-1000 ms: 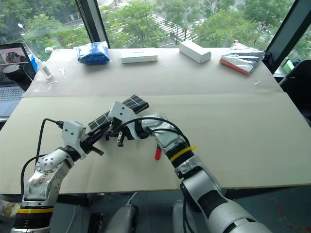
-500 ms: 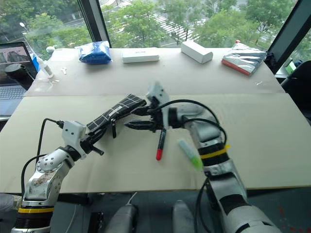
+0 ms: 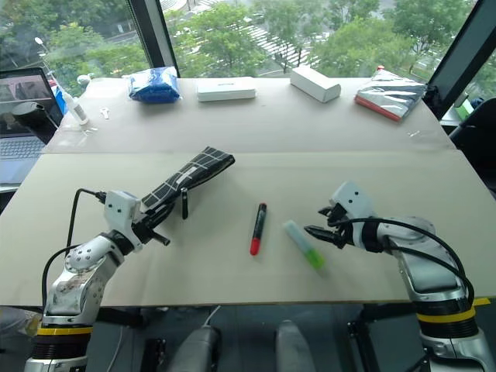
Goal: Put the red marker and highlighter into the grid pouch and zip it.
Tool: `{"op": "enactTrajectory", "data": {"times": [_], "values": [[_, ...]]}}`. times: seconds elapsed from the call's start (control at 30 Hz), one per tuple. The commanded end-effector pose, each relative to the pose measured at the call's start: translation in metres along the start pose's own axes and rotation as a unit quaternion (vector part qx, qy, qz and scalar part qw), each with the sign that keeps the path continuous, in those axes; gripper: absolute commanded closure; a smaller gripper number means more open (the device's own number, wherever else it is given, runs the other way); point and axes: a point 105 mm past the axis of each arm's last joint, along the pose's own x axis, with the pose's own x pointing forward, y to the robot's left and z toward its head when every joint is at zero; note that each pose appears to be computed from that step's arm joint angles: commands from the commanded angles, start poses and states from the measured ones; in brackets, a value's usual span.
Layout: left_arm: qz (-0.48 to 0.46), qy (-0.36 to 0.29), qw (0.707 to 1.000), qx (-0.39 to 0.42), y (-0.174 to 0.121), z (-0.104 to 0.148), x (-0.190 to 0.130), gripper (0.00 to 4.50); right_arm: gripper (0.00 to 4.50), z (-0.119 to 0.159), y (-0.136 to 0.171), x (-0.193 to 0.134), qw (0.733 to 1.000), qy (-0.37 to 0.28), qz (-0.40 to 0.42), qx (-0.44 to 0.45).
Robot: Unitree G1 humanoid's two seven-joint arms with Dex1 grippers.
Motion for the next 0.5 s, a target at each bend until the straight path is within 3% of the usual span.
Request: {"op": "enactTrajectory", "data": {"times": [0.03, 0.5], "values": [[-0.003, -0.014, 1.0, 0.009, 0.002, 0.006, 0.0, 4.5, 1.3, -0.002, 0.007, -0.001, 1.0, 0.008, -0.001, 0.025], [0.0, -0.005, 1.0, -0.004, 0.005, -0.013, -0.009, 4.5, 1.3, -0.013, 0.032, -0.005, 0.996, 0.036, 0.044, 0.066]]}}
